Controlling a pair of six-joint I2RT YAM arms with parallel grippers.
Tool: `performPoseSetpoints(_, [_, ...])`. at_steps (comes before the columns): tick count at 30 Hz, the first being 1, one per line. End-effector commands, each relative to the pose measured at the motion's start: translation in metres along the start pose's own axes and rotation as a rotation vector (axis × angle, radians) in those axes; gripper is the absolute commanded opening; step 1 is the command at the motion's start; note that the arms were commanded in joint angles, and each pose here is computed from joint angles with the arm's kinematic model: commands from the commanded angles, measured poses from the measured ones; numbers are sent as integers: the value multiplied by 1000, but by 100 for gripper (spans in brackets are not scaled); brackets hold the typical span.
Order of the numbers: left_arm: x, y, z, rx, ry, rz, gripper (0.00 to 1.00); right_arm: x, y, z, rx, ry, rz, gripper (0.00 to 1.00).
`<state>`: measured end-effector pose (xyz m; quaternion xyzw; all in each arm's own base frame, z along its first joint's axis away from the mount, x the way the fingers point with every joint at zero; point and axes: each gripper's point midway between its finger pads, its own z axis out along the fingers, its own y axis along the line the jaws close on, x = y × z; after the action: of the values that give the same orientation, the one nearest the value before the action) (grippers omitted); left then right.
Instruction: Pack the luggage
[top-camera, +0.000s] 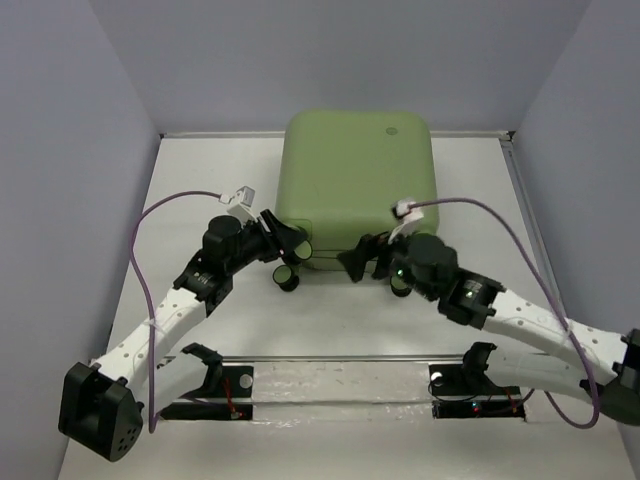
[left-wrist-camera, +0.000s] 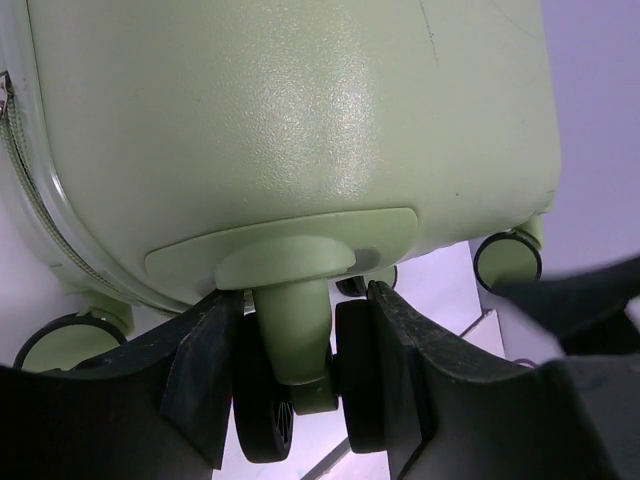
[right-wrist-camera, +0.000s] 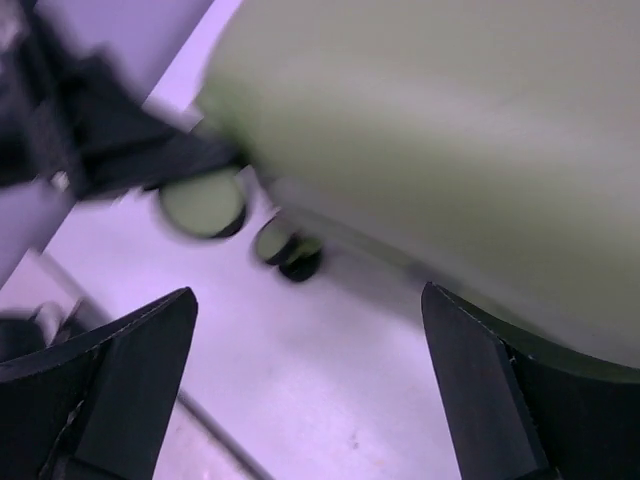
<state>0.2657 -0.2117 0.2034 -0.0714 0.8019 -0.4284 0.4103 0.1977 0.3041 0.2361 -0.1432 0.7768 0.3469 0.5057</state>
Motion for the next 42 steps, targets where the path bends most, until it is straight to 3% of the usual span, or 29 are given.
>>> performPoseSetpoints(1, [-24, -60, -17, 258, -102, 108, 6, -81, -104, -33, 316, -157, 20, 100])
performPoseSetpoints(6, [-17, -56, -16, 260, -83, 119, 6, -113, -186, -37, 548, -200, 68, 100])
performPoseSetpoints(11, [-5, -56, -15, 270, -53, 137, 6, -109, -227, -19, 569, -145, 147, 100])
performPoseSetpoints(16, [13, -59, -12, 292, -3, 147, 6, -95, -207, 27, 341, -30, 173, 100])
performPoseSetpoints(22, [35, -75, -10, 340, 45, 147, 6, -111, -165, 86, -18, 24, 196, 98])
performPoseSetpoints(29, [59, -104, -7, 412, 96, 125, 6, -138, -150, 136, -206, 80, 236, 96])
performPoseSetpoints(36, [62, -138, 8, 511, 129, 115, 6, -200, -135, 136, -154, 45, 116, 100])
performPoseSetpoints(42, [43, -152, 15, 522, 55, 72, 6, -232, -103, 71, -158, -123, 1, 100])
